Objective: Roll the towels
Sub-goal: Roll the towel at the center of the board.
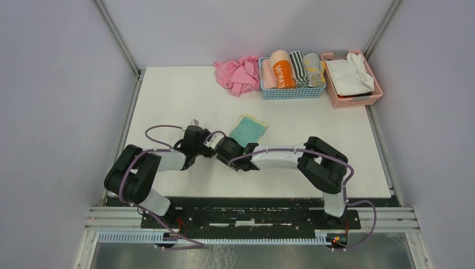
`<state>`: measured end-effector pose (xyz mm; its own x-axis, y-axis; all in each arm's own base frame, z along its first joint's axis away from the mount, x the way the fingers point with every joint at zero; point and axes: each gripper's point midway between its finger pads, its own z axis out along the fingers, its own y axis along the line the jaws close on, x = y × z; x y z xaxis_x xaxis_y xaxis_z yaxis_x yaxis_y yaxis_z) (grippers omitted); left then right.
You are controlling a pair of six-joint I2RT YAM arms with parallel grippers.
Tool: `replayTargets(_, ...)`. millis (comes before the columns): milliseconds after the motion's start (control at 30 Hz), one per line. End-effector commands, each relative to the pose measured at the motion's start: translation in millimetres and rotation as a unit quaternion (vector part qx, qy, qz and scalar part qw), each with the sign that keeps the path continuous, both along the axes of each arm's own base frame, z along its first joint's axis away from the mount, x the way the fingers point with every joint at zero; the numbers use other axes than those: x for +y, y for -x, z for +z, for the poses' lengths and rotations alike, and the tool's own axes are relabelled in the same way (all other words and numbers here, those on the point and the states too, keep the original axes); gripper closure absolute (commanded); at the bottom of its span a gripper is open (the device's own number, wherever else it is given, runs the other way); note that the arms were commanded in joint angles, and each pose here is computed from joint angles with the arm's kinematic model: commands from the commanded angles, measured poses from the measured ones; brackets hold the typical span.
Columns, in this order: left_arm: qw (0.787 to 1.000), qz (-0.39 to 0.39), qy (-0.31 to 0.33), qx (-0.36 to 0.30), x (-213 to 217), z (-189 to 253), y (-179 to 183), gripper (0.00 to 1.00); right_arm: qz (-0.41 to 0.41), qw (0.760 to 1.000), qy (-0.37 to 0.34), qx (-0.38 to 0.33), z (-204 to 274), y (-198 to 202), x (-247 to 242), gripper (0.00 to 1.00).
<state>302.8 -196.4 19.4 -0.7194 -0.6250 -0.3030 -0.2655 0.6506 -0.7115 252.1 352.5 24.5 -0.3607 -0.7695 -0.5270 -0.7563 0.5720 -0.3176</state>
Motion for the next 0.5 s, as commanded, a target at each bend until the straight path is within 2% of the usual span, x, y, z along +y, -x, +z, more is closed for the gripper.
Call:
replayTargets(0, 0.988, -0.011, -0.096, 0.118, 32.8, -63.9, 55.2, 0.56, -0.018, 0.999, 0.003, -0.028, 13.7, -9.7, -6.4, 0.48)
replayTargets(467, 0.988, -0.012, -0.095, 0.118, 31.5, -63.4, 53.3, 0.56, 0.011, 0.999, -0.034, -0.037, 43.5, -7.3, 2.5, 0.49)
